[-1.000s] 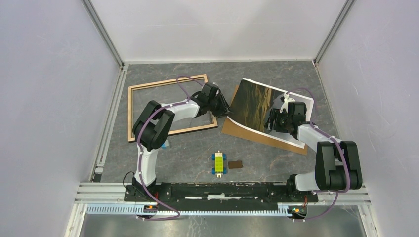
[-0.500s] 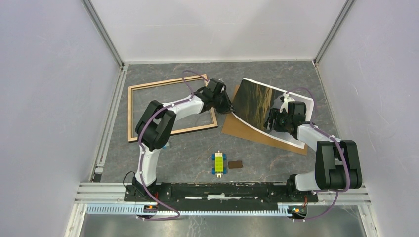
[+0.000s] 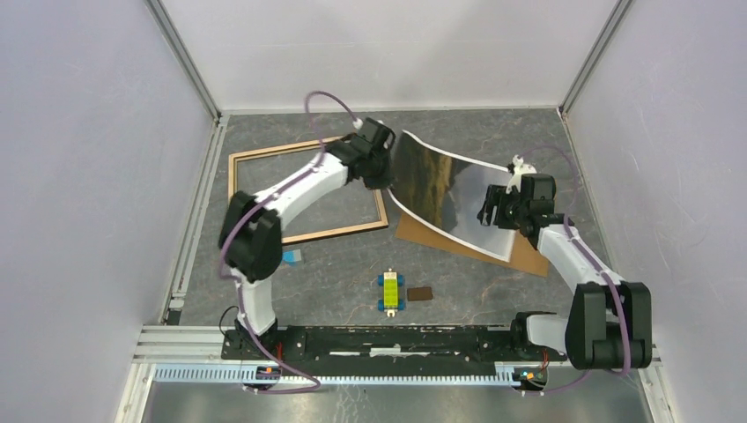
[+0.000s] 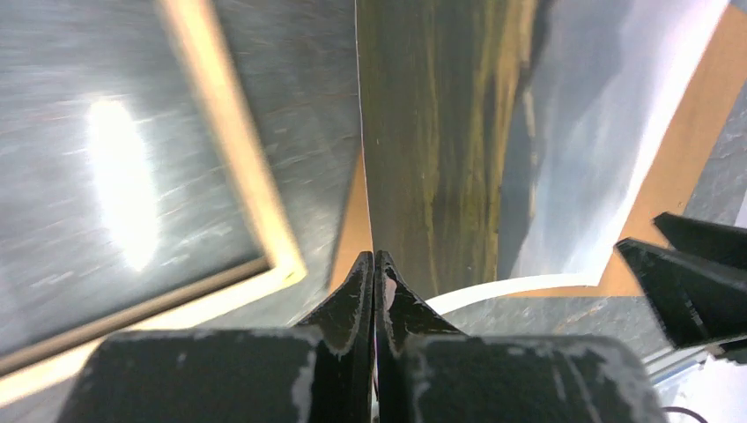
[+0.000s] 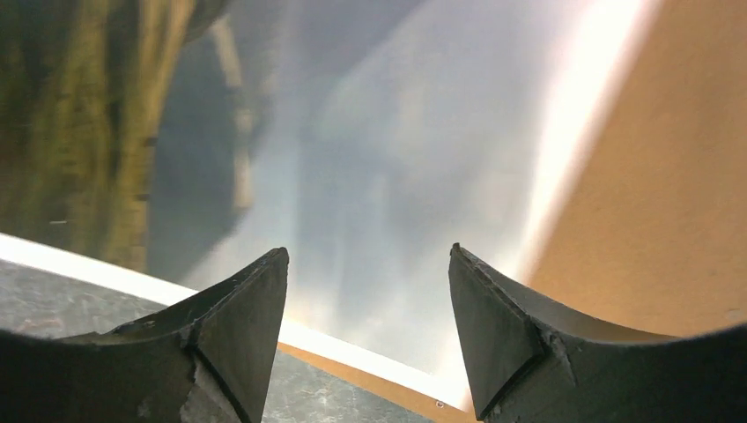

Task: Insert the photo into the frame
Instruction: Pick up the photo at the center of the board, then turn over the photo from the photo frame.

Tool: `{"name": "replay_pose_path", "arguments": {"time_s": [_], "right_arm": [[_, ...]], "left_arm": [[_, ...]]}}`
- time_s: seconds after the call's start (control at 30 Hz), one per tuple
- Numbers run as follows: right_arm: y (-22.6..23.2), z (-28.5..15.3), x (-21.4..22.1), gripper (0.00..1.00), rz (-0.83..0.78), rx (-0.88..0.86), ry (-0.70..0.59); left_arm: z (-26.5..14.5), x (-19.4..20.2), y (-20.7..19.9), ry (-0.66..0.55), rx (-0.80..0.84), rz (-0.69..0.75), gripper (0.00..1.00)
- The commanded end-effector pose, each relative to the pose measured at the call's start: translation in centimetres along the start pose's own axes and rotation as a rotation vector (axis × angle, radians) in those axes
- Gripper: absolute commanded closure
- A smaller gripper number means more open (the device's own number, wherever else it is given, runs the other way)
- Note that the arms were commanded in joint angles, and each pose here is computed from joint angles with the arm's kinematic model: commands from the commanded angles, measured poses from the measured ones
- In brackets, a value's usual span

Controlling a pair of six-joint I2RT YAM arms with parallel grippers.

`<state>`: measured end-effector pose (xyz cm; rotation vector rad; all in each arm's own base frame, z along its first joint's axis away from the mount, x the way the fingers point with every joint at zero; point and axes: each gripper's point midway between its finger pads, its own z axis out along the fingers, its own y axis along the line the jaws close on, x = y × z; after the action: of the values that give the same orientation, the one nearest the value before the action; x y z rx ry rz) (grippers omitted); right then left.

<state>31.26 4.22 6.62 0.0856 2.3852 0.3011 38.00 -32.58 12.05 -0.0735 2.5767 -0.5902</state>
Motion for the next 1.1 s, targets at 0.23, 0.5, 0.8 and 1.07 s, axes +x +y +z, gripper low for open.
{"name": "replay_pose_path", "arguments": {"time_s": [0.23, 0.5, 0.8, 1.07], "right_arm": [[3.5, -5.4, -8.1, 0.25, -0.068, -0.096, -0.230], [6.1, -6.0, -8.7, 0.24, -0.096, -0.183, -0.241], [6.2, -4.8, -7.8, 0.23, -0.098, -0.190, -0.211], [6.2, -3.8, -6.5, 0.24, -0.087, -0.207, -0.172]], "left_arm": [[-40.4, -10.6, 16.3, -0.767, -0.640, 0.040, 0.98], [-55.3, -6.5, 21.0, -0.992, -0.986, -0.007, 0.98], [-40.1, -9.1, 18.3, -0.701, -0.964, 0.179, 0.98], [-20.1, -8.8, 10.6, -0.492, -0.772, 0.383, 0.98]]}}
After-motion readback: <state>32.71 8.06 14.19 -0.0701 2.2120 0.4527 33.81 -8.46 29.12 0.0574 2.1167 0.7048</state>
